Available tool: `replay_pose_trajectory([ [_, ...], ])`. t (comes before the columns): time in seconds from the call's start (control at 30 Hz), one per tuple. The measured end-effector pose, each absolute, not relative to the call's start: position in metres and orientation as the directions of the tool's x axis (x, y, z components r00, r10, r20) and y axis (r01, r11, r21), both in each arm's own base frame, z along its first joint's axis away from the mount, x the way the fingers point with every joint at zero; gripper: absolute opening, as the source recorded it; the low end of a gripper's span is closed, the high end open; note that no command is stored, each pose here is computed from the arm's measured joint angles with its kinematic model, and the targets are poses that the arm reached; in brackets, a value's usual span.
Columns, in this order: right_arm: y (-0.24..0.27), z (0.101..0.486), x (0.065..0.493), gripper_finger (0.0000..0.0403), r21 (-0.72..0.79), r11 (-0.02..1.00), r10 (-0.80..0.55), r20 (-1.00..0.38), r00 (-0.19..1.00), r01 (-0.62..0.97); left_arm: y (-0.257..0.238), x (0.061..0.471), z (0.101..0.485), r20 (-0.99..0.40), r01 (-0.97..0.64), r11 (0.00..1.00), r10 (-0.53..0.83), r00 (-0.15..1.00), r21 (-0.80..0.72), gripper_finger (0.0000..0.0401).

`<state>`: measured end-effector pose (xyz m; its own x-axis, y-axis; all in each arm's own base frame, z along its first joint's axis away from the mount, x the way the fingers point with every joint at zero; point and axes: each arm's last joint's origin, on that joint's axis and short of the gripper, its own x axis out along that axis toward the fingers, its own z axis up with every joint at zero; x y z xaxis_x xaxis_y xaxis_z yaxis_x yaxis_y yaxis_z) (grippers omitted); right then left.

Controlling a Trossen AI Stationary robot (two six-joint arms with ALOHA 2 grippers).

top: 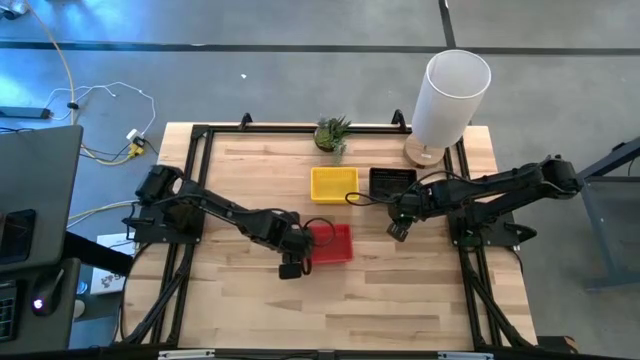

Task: Stack baskets by color
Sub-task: Adjust the stacked bins on the table

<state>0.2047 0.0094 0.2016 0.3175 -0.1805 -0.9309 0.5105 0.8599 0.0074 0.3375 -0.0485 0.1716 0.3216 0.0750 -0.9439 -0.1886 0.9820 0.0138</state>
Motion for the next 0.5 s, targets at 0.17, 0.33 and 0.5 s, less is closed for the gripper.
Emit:
replay_pose_trajectory([
  [0.17,0.01,0.202,0.205,0.0108,0.012,0.86,-0.176,-0.931,0.318,0.509,-0.039,0.342,0.173,-0.932,-0.175,0.984,0.081,0.354,0.019,0.0113],
  [0.33,0.01,0.202,0.205,0.0108,0.015,0.861,-0.174,-0.931,0.322,0.509,-0.029,0.344,0.173,-0.927,-0.16,0.987,0.09,0.364,0.032,0.0102],
  [0.5,0.01,0.202,0.205,0.0108,0.024,0.862,-0.165,-0.931,0.325,0.507,-0.023,0.345,0.173,-0.927,-0.176,0.984,0.096,0.362,0.033,0.0097],
])
